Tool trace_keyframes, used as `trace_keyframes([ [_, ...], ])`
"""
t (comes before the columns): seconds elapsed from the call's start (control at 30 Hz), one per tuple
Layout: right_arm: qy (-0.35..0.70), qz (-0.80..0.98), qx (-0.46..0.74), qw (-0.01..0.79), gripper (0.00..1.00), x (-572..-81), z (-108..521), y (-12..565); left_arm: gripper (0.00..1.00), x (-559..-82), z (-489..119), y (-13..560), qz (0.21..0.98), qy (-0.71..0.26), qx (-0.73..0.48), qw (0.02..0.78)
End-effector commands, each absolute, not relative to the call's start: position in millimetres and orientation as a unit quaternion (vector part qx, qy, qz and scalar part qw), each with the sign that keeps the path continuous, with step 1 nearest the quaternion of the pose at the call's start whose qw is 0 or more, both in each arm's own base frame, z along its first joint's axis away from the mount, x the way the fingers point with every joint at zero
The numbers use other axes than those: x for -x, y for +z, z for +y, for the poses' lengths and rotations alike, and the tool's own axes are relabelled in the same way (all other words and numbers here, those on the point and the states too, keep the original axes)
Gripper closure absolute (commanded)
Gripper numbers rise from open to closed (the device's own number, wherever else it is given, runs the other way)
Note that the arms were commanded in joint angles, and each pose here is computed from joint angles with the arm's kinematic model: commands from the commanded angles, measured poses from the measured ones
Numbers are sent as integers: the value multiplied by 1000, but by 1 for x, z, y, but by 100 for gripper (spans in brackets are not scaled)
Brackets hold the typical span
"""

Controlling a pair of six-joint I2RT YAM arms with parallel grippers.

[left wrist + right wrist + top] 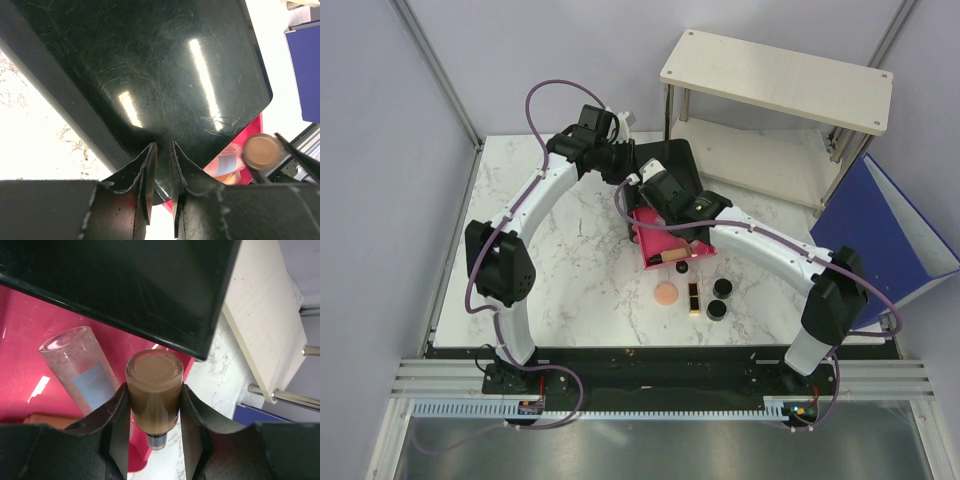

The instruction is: Organize the makeup

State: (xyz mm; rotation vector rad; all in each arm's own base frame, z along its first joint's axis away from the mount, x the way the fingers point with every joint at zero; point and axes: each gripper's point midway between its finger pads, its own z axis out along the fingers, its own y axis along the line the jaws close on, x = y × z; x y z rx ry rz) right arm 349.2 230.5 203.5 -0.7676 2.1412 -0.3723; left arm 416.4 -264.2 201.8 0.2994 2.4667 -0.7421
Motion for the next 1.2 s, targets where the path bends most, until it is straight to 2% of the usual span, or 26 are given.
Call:
trace_keyframes([
  [0.0, -141, 850, 297, 411, 100, -353, 237, 188, 73, -362, -214, 97, 978, -154, -107, 94],
  [0.37, -154, 846, 295, 416, 100, -349, 226, 163, 73, -359, -210, 94, 979, -147, -111, 91],
  [0.47, -145, 845, 299, 418, 92, -350, 231, 166, 73, -361, -211, 94, 978, -147, -111, 93],
  [0.5, -143, 845, 300, 418, 76, -350, 232, 167, 73, -361, -211, 94, 978, -147, -112, 92],
  [0.57, -137, 844, 300, 424, 64, -352, 235, 174, 73, -361, -212, 93, 978, -149, -111, 90],
  [0.6, -135, 843, 298, 427, 51, -353, 236, 177, 73, -361, -211, 93, 979, -148, -111, 91],
  [0.8, -120, 842, 278, 447, 29, -355, 240, 206, 73, -363, -212, 93, 979, -148, -109, 92],
  [1.0, -116, 840, 245, 470, 28, -354, 233, 236, 73, -363, -213, 93, 979, -148, -109, 92],
  [1.17, -95, 838, 165, 511, 29, -341, 211, 271, 73, -364, -214, 96, 978, -151, -109, 93],
])
